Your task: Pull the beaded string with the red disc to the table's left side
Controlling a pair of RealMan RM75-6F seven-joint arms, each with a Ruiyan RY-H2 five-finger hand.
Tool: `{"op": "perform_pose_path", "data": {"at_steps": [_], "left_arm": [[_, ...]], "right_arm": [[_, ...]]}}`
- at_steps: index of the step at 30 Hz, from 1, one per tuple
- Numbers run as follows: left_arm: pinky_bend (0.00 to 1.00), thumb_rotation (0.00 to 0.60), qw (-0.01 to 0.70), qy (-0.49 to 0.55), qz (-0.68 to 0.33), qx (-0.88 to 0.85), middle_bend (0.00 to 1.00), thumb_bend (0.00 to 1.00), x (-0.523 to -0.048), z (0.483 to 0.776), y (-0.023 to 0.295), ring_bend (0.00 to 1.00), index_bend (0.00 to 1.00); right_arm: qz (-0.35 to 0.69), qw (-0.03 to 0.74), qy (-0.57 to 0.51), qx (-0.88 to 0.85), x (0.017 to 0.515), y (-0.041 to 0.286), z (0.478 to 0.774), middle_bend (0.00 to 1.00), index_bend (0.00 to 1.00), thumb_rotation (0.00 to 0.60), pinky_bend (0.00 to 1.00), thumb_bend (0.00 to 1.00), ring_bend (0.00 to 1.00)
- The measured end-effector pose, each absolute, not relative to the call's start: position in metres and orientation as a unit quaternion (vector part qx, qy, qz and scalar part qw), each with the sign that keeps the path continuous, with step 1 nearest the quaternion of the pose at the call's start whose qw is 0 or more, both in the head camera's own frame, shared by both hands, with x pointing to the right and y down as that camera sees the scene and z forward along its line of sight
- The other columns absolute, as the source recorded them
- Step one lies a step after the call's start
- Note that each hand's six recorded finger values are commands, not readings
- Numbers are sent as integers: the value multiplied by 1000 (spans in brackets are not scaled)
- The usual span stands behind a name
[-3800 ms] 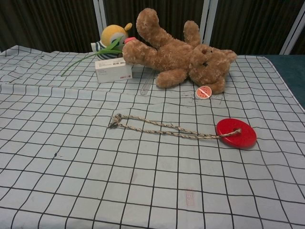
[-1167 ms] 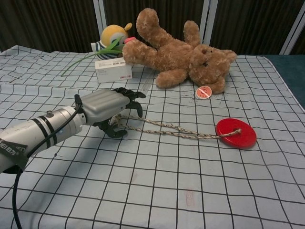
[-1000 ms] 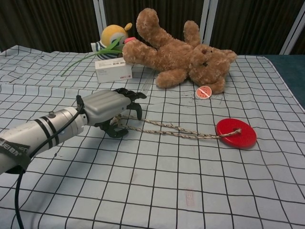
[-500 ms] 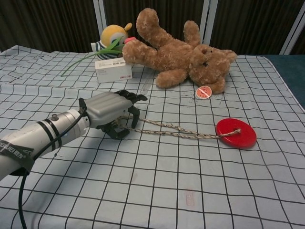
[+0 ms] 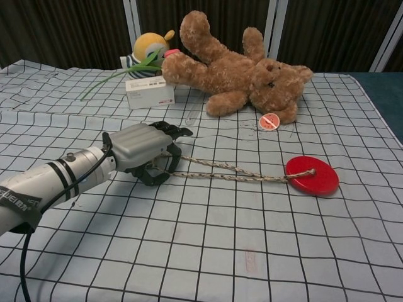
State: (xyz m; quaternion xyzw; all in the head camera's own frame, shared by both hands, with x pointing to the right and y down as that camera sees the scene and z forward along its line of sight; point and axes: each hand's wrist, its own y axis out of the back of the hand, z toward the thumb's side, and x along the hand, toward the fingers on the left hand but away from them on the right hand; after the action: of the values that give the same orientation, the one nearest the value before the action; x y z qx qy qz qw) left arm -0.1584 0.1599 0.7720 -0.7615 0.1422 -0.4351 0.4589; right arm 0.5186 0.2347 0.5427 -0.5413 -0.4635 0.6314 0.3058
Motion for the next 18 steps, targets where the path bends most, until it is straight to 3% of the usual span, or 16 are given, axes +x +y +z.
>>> {"op": "perform_pose_path", "data": {"at_steps": [9, 18], "left_arm": [[46, 600, 458, 164, -430, -761, 58, 683, -157, 768, 156, 0, 813], [49, 600, 457, 171, -432, -758, 97, 745, -165, 766, 157, 0, 863]], "right_arm": [[632, 306, -464, -541, 518, 235, 542, 0, 0, 600, 0, 29, 0], [631, 306, -463, -542, 517, 234, 543, 0, 0, 600, 0, 29, 0]]}}
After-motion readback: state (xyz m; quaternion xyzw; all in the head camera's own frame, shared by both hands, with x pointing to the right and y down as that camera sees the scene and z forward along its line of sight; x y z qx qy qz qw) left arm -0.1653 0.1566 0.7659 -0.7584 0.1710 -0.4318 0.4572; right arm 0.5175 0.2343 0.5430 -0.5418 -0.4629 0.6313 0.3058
